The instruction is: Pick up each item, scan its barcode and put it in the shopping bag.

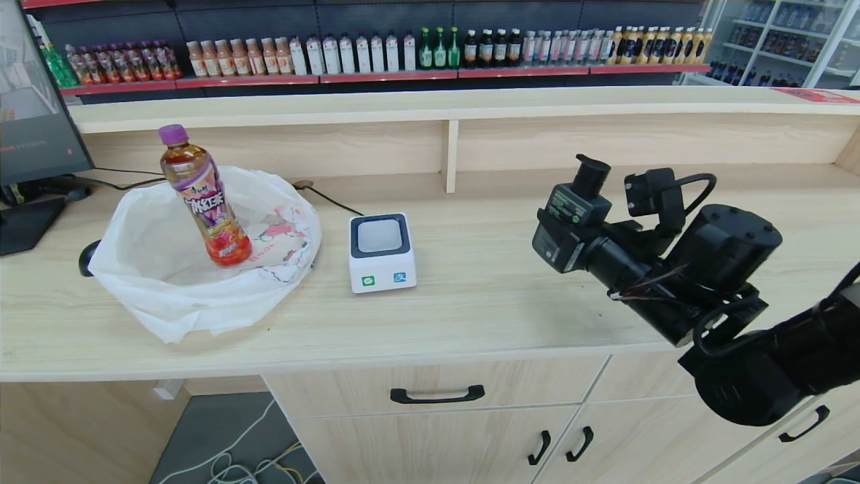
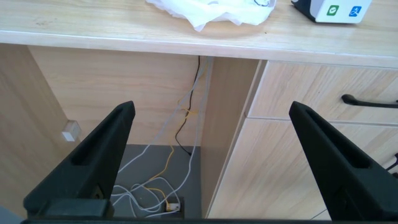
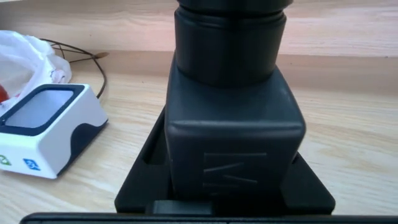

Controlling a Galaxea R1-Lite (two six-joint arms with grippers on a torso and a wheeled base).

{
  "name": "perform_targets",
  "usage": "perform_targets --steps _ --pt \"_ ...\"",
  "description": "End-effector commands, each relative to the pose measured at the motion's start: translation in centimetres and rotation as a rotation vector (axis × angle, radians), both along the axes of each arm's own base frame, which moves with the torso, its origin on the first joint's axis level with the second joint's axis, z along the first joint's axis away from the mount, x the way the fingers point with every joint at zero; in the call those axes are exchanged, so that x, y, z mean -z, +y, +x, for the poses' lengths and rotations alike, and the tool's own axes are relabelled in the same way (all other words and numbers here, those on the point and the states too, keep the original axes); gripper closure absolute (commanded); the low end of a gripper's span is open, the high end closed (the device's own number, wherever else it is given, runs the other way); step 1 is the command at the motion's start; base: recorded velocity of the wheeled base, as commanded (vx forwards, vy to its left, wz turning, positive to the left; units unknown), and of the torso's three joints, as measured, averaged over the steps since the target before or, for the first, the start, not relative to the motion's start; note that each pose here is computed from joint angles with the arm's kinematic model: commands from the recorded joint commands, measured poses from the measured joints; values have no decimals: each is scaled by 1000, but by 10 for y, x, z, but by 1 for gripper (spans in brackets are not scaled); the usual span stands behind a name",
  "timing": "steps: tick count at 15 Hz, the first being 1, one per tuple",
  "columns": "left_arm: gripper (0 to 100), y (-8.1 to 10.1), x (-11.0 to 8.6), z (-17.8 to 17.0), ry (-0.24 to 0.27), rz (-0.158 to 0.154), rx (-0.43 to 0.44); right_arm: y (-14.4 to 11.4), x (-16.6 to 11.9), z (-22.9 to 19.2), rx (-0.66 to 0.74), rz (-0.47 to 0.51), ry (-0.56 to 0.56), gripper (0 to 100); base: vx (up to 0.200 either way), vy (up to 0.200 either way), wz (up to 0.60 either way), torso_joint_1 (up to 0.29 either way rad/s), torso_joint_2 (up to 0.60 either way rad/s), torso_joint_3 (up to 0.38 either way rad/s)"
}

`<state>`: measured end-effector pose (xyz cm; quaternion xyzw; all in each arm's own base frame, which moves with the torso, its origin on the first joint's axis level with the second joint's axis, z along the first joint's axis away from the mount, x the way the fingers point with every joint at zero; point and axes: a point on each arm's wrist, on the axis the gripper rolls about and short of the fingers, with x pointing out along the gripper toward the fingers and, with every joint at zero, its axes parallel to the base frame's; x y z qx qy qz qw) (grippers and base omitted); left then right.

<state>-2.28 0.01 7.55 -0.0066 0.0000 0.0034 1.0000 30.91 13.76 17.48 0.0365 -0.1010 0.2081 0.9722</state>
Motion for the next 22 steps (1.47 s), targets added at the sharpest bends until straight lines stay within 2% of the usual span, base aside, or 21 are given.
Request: perform_targets --steps 1,9,16,20,22 --pt "0 0 0 0 0 -1 -1 1 -9 -30 -44 12 -17 100 0 0 0 0 0 0" --pt "0 0 0 0 0 -1 -1 4 7 -100 -177 -7 21 100 0 0 0 0 0 0" --pt "0 0 0 0 0 -1 -1 -1 9 -113 -193 -1 10 100 0 0 0 0 0 0" --pt "0 0 0 0 0 -1 -1 20 5 -130 -338 75 38 100 0 0 0 0 0 0" --pt "0 0 0 0 0 -1 -1 37 4 -147 -499 143 78 100 0 0 0 0 0 0"
